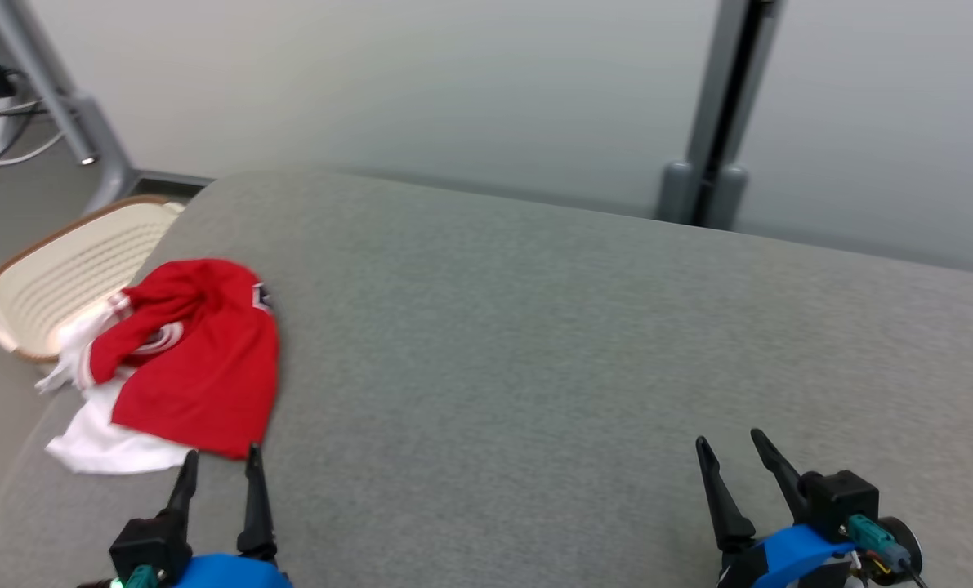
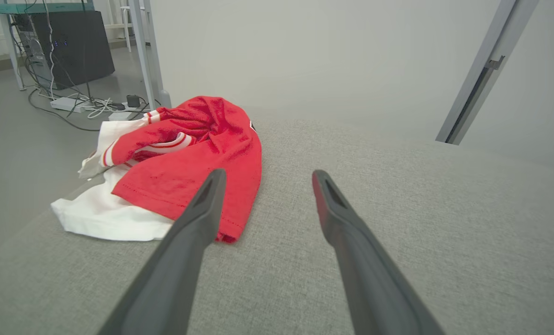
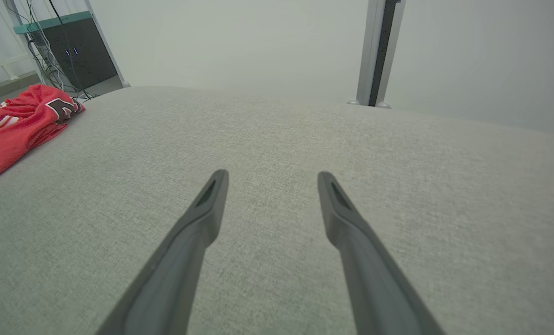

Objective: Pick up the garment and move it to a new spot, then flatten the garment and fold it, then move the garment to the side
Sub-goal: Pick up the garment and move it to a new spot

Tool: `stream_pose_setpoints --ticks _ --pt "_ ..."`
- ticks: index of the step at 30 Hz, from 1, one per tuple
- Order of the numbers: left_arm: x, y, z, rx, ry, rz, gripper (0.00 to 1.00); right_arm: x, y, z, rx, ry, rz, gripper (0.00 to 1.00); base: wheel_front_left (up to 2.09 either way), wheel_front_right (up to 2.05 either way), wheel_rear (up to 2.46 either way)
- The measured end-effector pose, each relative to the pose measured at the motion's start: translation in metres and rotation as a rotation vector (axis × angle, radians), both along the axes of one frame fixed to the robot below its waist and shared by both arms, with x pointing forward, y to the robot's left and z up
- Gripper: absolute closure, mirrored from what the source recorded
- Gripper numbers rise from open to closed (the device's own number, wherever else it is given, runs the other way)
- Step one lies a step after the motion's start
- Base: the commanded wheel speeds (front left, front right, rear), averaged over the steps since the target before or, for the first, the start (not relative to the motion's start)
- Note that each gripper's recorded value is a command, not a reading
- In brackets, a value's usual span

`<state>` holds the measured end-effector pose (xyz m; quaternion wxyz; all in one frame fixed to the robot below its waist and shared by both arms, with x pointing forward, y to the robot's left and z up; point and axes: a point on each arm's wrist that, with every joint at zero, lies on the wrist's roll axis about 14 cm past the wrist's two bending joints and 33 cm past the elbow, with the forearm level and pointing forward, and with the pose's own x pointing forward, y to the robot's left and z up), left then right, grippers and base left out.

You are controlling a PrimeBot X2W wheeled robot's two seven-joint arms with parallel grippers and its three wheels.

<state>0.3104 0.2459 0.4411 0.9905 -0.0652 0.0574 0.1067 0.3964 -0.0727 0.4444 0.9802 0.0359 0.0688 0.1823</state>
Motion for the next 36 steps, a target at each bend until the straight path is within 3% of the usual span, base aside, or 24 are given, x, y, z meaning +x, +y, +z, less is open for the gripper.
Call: stream_pose_setpoints --ticks 10,15,17,27,36 --pt "-0.069 0.072 -0.017 -0.026 0.060 0.282 0.00 0.001 0.092 -0.012 0.022 0.042 0.262 0.00 0.00 0.00 0.00" --pt "-0.081 0.086 -0.022 -0.056 0.074 0.341 0.00 0.004 0.115 -0.019 0.036 0.062 0.320 0.00 0.00 0.00 0.00" --pt "-0.082 0.095 -0.025 -0.117 0.061 0.390 0.00 0.004 0.118 -0.025 0.039 0.076 0.330 0.00 0.00 0.00 0.00" --pt "-0.011 0.119 -0.023 -0.091 0.098 0.315 0.00 0.030 0.110 -0.044 0.030 0.083 0.299 0.00 0.00 0.00 0.00" --pt "0.028 0.149 -0.060 -0.073 0.283 0.299 0.00 0.057 0.096 -0.064 0.020 0.082 0.252 0.00 0.00 0.00 0.00"
